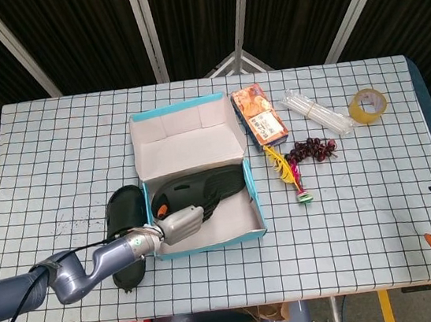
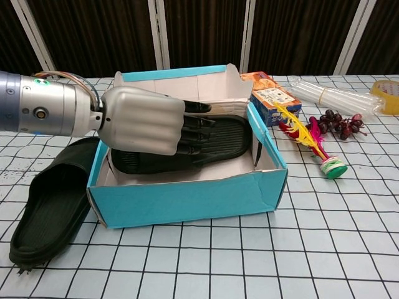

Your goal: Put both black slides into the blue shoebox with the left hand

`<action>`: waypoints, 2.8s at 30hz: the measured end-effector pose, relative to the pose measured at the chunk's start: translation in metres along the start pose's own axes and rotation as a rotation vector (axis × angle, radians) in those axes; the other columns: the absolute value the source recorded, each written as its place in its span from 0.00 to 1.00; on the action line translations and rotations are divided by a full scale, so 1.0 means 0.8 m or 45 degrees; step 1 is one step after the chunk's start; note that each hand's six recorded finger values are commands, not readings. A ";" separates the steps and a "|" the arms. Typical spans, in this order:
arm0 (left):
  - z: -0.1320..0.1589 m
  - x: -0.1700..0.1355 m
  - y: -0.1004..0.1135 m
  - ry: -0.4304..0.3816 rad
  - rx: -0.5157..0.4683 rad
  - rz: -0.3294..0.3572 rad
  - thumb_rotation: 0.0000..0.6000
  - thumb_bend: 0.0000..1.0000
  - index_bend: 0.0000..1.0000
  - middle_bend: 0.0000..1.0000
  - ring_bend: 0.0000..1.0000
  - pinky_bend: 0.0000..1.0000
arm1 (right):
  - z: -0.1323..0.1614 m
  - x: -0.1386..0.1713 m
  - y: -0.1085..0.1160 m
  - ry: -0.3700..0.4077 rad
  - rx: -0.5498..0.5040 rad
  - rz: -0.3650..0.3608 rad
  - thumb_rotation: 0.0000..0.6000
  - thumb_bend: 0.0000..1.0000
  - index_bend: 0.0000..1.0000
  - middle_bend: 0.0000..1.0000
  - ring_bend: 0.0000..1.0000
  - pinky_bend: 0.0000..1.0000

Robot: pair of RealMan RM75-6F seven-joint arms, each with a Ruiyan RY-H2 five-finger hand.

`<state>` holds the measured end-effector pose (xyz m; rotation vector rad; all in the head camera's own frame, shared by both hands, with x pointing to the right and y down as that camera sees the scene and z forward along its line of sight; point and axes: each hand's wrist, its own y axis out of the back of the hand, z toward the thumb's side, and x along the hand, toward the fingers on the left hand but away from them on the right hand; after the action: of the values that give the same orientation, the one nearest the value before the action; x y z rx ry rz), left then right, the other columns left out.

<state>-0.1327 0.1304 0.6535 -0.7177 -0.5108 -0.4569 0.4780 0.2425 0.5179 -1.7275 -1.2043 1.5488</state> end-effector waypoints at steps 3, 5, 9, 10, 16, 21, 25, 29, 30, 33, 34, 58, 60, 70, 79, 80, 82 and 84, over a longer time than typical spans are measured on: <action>-0.002 -0.005 -0.001 0.002 0.011 -0.019 0.75 0.09 0.09 0.00 0.00 0.07 | 0.000 0.000 0.000 0.001 -0.001 0.001 1.00 0.31 0.15 0.11 0.18 0.14; -0.003 -0.008 0.000 0.004 0.016 -0.027 0.75 0.09 0.09 0.00 0.00 0.07 | 0.000 0.000 0.000 -0.001 -0.001 0.000 1.00 0.31 0.15 0.11 0.18 0.14; -0.019 -0.019 0.008 0.055 -0.006 -0.021 0.87 0.11 0.09 0.06 0.00 0.07 | -0.001 -0.001 -0.001 -0.002 -0.001 0.001 1.00 0.31 0.15 0.11 0.18 0.14; -0.025 -0.022 0.010 0.080 -0.026 -0.019 0.92 0.11 0.09 0.09 0.00 0.07 | -0.001 -0.001 -0.001 -0.001 0.000 0.003 1.00 0.31 0.15 0.11 0.18 0.14; -0.079 -0.064 0.016 0.371 -0.355 -0.007 0.99 0.12 0.15 0.21 0.01 0.07 | -0.001 0.001 0.002 -0.001 -0.006 -0.006 1.00 0.31 0.15 0.11 0.18 0.14; -0.110 -0.139 -0.005 0.711 -0.769 -0.028 0.96 0.12 0.16 0.23 0.01 0.07 | 0.001 0.005 0.007 0.007 -0.014 -0.020 1.00 0.31 0.15 0.11 0.18 0.14; -0.094 -0.196 -0.035 0.868 -1.129 -0.121 0.94 0.11 0.17 0.23 0.01 0.07 | 0.006 0.006 0.007 0.023 -0.016 -0.020 1.00 0.31 0.15 0.11 0.18 0.14; -0.053 -0.237 -0.065 0.941 -1.504 -0.250 0.91 0.11 0.17 0.23 0.01 0.07 | 0.009 0.007 0.008 0.030 -0.014 -0.023 1.00 0.31 0.15 0.11 0.18 0.14; -0.044 -0.244 -0.070 0.955 -1.580 -0.276 0.91 0.11 0.17 0.23 0.01 0.07 | 0.009 0.007 0.008 0.031 -0.014 -0.024 1.00 0.31 0.15 0.11 0.18 0.14; -0.012 -0.262 -0.087 0.990 -1.805 -0.362 0.89 0.11 0.17 0.23 0.01 0.07 | 0.010 0.007 0.007 0.032 -0.013 -0.023 1.00 0.31 0.15 0.11 0.18 0.14; -0.003 -0.266 -0.093 0.997 -1.861 -0.389 0.89 0.11 0.17 0.23 0.01 0.07 | 0.010 0.007 0.007 0.031 -0.012 -0.019 1.00 0.31 0.15 0.11 0.18 0.14; 0.050 -0.221 -0.174 1.025 -2.424 -0.648 0.76 0.11 0.17 0.20 0.00 0.07 | 0.004 -0.002 -0.004 -0.003 0.023 0.015 1.00 0.31 0.15 0.11 0.18 0.14; 0.047 -0.217 -0.177 0.995 -2.387 -0.678 0.76 0.11 0.17 0.19 0.00 0.07 | 0.003 -0.003 -0.005 -0.006 0.026 0.017 1.00 0.31 0.15 0.11 0.18 0.14; 0.056 -0.203 -0.182 0.831 -2.163 -0.828 0.77 0.11 0.16 0.17 0.00 0.05 | 0.002 -0.004 -0.006 -0.018 0.034 0.022 1.00 0.31 0.15 0.11 0.18 0.14; 0.063 -0.179 -0.179 0.810 -2.132 -0.790 0.88 0.11 0.17 0.21 0.00 0.05 | 0.002 -0.005 -0.007 -0.023 0.040 0.024 1.00 0.31 0.15 0.11 0.18 0.14; 0.062 -0.176 -0.179 0.813 -2.134 -0.773 0.89 0.11 0.17 0.22 0.00 0.05 | 0.002 -0.005 -0.008 -0.024 0.040 0.024 1.00 0.31 0.15 0.11 0.18 0.14; 0.061 -0.172 -0.179 0.820 -2.135 -0.746 0.89 0.11 0.17 0.22 0.00 0.05 | 0.001 -0.006 -0.008 -0.025 0.043 0.025 1.00 0.31 0.15 0.11 0.18 0.14; 0.060 -0.168 -0.180 0.821 -2.129 -0.721 0.91 0.11 0.18 0.22 0.00 0.05 | 0.001 -0.006 -0.008 -0.027 0.044 0.024 1.00 0.31 0.15 0.11 0.18 0.14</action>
<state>-0.3311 0.0980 0.6781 -1.9103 0.4621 -1.6427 0.4759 0.2412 0.5251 -1.7087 -1.1681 1.5932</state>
